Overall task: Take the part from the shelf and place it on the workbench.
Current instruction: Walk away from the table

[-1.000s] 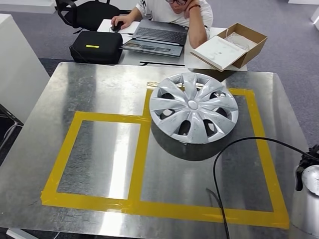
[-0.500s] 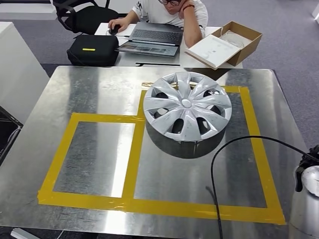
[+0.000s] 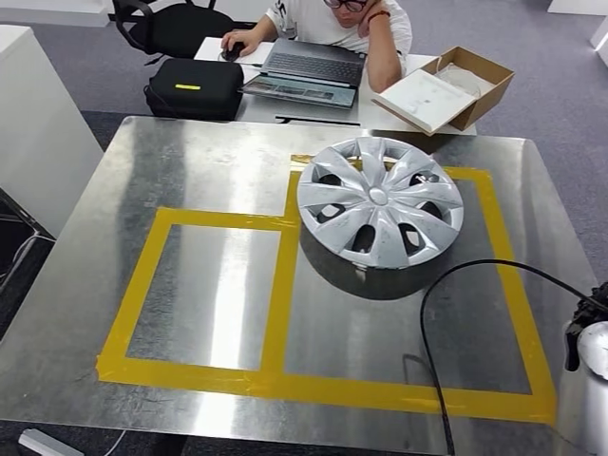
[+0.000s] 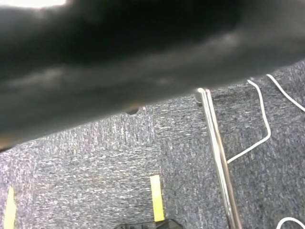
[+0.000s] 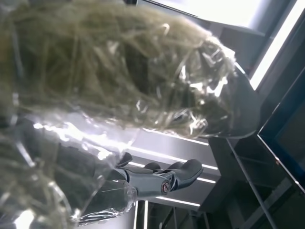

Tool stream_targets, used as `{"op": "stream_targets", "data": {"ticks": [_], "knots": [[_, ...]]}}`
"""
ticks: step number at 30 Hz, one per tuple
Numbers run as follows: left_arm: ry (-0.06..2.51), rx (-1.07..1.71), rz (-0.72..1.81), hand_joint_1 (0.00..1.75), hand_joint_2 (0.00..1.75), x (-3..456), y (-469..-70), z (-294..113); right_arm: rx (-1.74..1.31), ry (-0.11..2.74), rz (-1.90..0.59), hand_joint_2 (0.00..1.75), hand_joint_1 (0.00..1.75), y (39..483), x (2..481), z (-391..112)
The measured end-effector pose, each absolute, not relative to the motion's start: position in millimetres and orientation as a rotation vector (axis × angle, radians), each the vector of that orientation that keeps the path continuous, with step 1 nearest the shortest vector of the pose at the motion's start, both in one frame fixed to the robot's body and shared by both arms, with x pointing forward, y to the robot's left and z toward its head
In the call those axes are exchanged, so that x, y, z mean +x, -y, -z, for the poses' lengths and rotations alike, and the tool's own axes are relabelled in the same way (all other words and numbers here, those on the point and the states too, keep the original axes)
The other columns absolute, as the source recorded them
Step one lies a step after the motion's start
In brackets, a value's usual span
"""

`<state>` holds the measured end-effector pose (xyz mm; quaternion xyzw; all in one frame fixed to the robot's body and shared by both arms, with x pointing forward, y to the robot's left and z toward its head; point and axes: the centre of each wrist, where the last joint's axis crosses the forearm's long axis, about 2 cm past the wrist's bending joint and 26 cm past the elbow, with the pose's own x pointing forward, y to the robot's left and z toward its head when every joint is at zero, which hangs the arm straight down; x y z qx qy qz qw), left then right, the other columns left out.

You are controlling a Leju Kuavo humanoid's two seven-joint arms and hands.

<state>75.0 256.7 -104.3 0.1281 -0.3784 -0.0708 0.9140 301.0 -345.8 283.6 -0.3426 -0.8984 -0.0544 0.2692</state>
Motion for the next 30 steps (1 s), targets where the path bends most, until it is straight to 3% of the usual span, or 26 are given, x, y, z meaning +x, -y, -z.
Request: {"op": "stream_targets", "data": {"ticks": [30], "knots": [[0.785,0.262,0.15,0.0,0.0,79.3,-256.1,103.5,-0.916,2.426,0.141,0.0,0.0,348.9,299.2,-283.6]]}}
